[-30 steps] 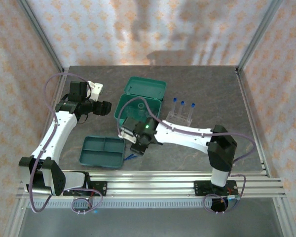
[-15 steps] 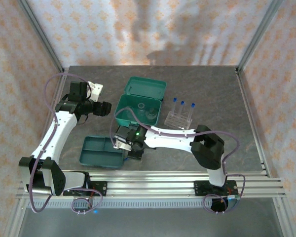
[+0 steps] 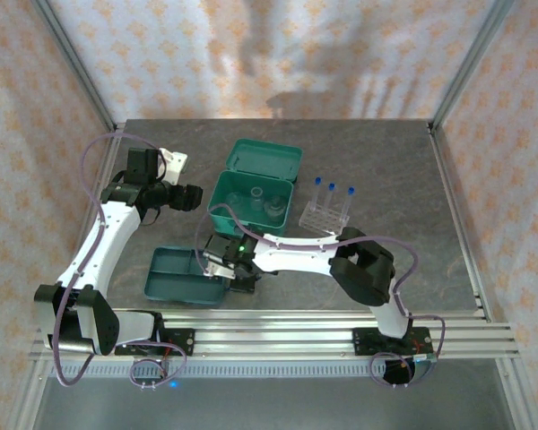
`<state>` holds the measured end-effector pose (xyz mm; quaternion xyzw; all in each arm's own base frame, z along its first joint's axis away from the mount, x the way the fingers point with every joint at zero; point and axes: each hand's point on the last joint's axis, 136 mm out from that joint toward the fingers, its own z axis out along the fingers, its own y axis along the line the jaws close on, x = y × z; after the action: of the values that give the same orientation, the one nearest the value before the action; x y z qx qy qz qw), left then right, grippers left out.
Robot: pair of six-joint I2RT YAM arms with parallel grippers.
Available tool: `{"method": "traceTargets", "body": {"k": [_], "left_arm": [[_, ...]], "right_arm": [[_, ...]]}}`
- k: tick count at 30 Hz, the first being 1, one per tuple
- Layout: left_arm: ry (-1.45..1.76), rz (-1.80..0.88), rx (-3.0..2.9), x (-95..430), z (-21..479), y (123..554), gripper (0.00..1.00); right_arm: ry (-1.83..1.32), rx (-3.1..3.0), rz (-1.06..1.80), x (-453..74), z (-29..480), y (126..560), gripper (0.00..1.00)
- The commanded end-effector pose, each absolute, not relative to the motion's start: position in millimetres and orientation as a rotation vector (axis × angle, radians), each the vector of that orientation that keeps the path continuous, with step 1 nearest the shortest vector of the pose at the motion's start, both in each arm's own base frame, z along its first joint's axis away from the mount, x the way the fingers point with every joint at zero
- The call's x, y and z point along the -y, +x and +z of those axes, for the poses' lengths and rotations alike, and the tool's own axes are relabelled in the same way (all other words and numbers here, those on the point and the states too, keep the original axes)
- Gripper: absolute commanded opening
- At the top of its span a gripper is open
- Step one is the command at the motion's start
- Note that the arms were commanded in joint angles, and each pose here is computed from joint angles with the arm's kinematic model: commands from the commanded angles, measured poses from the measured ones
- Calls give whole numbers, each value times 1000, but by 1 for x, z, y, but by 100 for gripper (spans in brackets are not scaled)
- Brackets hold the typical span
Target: Organize the chemistry lab equipment
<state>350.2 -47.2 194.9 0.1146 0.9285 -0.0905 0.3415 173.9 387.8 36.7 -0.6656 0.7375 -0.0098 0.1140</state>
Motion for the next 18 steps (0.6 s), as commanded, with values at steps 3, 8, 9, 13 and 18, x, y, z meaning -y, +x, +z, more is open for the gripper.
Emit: {"method": "traceTargets", "body": {"k": [3,8,9,13,18], "left_arm": [[320,-217,-2416,49,191,350,77],[319,-218,-2417,49,189,351,77],[320,-218,-2417,49,189,351,77],[318,-219,-2419,49,188,352,77],[313,-222,-2418,49,188,352,77]], "right_arm": [[-1976,-2146,-33,-395,34,174,62],[-1986,-2160,-27,-396,28,173,60],[-1988,-2162,-29,-396,26,173,60],[-1984,-2171,-31,-395,23,173,57],[-1988,-2183,-56,-392,18,173,50]]}}
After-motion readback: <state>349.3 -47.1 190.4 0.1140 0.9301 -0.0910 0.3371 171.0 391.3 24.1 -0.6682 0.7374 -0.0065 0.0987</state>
